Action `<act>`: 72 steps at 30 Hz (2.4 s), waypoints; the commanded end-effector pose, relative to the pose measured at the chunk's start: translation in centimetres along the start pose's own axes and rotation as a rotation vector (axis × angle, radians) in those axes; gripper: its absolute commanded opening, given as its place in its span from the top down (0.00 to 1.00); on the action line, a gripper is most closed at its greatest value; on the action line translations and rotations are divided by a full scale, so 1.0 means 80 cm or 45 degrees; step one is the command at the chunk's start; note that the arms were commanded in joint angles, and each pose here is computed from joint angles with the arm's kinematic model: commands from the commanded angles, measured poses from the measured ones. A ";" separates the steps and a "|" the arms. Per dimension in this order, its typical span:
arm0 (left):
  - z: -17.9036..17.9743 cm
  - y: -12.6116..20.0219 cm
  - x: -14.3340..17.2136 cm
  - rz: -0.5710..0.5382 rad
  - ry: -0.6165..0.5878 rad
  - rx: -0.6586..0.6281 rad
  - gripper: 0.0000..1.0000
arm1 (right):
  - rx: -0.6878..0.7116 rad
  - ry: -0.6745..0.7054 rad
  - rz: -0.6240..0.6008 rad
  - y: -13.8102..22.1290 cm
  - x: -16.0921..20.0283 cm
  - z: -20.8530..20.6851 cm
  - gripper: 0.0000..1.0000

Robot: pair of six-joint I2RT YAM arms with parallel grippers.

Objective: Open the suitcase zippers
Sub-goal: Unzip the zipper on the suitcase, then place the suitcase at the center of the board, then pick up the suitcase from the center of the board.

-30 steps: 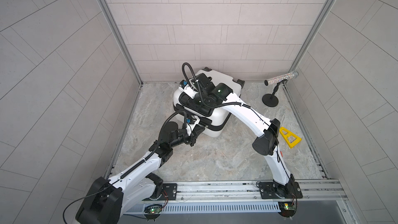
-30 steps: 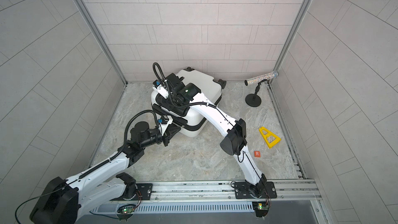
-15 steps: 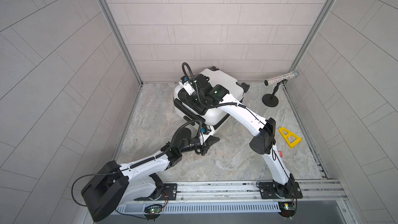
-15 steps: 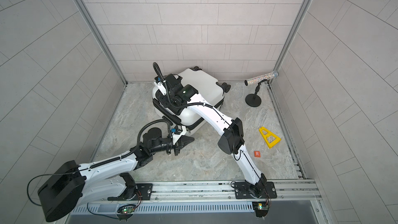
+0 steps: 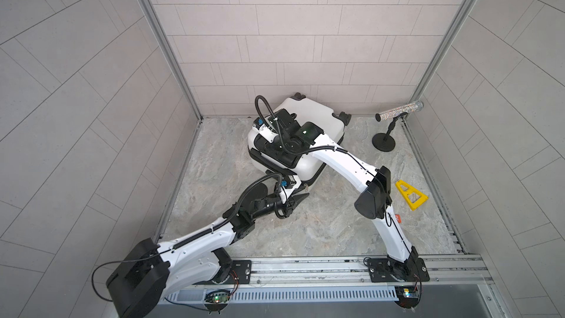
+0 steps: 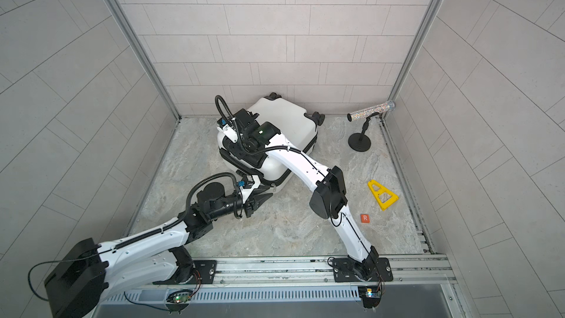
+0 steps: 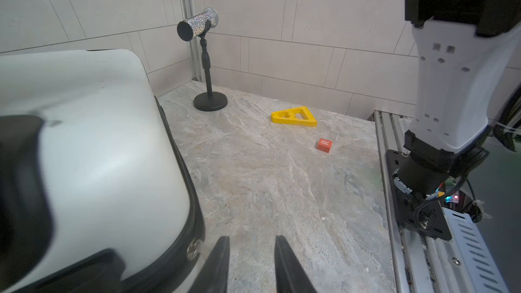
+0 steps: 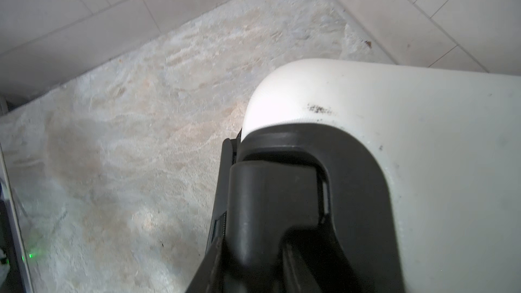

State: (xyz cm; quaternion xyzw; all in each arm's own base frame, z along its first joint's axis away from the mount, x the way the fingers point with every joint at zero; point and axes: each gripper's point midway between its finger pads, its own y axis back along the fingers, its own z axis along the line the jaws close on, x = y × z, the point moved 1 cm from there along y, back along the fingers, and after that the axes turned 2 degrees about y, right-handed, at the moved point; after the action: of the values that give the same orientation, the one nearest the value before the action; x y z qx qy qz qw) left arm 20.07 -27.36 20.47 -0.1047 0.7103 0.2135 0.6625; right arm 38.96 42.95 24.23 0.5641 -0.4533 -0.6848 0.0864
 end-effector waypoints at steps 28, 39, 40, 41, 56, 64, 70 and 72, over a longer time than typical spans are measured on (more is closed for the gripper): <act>0.006 0.051 -0.005 0.353 -0.086 -0.109 0.56 | -0.046 0.647 -0.246 0.156 0.022 0.046 0.38; 0.025 0.061 -0.037 0.636 -0.183 -0.067 0.45 | 0.205 0.299 -0.331 0.208 0.076 -0.001 0.31; 0.027 0.061 -0.042 0.662 -0.208 -0.037 0.45 | 0.240 0.251 -0.334 0.217 0.089 -0.008 0.31; 0.029 0.061 -0.044 0.691 -0.223 -0.011 0.45 | 0.256 0.214 -0.337 0.223 0.102 -0.011 0.31; 0.077 0.003 -0.062 1.154 -0.597 0.321 0.45 | 0.408 -0.048 -0.282 0.268 0.256 -0.008 0.32; 0.073 -0.025 -0.048 1.252 -0.619 0.408 0.45 | 0.417 -0.071 -0.269 0.272 0.272 -0.009 0.32; 0.078 -0.047 -0.034 1.344 -0.603 0.359 0.45 | 0.414 -0.095 -0.272 0.273 0.277 -0.010 0.33; 0.085 -0.055 -0.029 1.371 -0.595 0.323 0.46 | 0.415 -0.101 -0.282 0.275 0.279 -0.009 0.33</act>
State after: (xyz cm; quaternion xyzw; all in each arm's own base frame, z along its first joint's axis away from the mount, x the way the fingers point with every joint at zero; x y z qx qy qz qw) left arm 27.93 -28.82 22.20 0.3952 0.5212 0.4239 0.6265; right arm 23.60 16.18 24.47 0.5954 -0.5015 -0.6212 -0.0896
